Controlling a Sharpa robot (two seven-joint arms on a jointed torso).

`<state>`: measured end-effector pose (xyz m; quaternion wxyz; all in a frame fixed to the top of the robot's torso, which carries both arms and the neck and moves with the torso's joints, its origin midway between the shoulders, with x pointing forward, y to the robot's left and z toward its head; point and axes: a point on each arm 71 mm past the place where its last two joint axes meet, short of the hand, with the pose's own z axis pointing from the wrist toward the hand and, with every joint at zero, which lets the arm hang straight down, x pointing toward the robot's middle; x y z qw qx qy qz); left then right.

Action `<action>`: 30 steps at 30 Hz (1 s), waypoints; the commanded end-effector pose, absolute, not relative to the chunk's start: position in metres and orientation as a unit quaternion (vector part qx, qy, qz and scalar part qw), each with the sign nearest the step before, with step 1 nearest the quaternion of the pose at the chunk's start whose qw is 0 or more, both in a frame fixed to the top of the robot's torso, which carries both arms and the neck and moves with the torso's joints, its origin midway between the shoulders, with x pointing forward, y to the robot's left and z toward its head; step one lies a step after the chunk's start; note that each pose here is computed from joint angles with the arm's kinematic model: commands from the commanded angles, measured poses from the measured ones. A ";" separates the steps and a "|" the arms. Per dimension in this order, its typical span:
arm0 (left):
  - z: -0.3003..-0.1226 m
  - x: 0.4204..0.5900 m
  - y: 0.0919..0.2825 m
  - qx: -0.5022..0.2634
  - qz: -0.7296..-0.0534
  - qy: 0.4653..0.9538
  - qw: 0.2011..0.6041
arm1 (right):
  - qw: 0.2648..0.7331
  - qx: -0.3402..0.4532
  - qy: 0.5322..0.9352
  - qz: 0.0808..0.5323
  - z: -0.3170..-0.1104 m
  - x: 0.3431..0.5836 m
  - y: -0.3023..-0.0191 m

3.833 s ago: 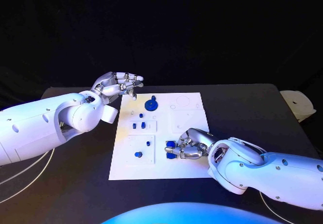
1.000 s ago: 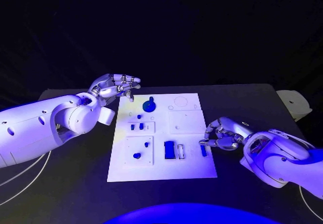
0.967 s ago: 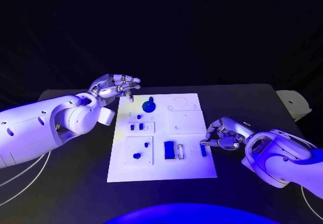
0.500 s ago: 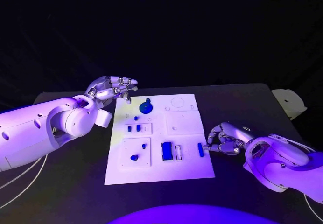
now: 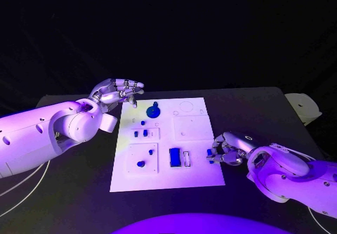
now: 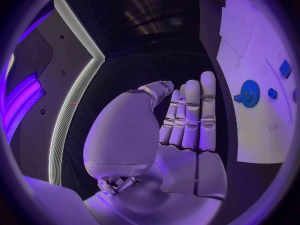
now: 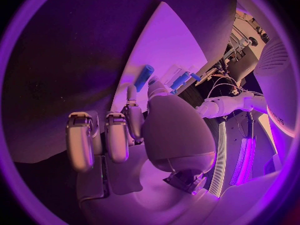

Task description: Assemble the parts on the task board

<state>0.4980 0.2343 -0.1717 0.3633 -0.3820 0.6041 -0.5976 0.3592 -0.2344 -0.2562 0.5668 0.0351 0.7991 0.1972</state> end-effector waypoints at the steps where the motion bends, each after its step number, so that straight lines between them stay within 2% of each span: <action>1: -0.171 0.497 0.232 -0.378 -0.605 0.604 0.356 | 0.564 0.018 0.805 0.183 -0.260 0.359 -0.232; 18: -0.171 0.497 0.232 -0.378 -0.604 0.604 0.356 | 0.556 -0.057 0.816 0.145 -0.272 0.359 -0.222; 30: -0.171 0.497 0.233 -0.379 -0.603 0.605 0.356 | 0.566 -0.055 0.808 0.153 -0.267 0.356 -0.217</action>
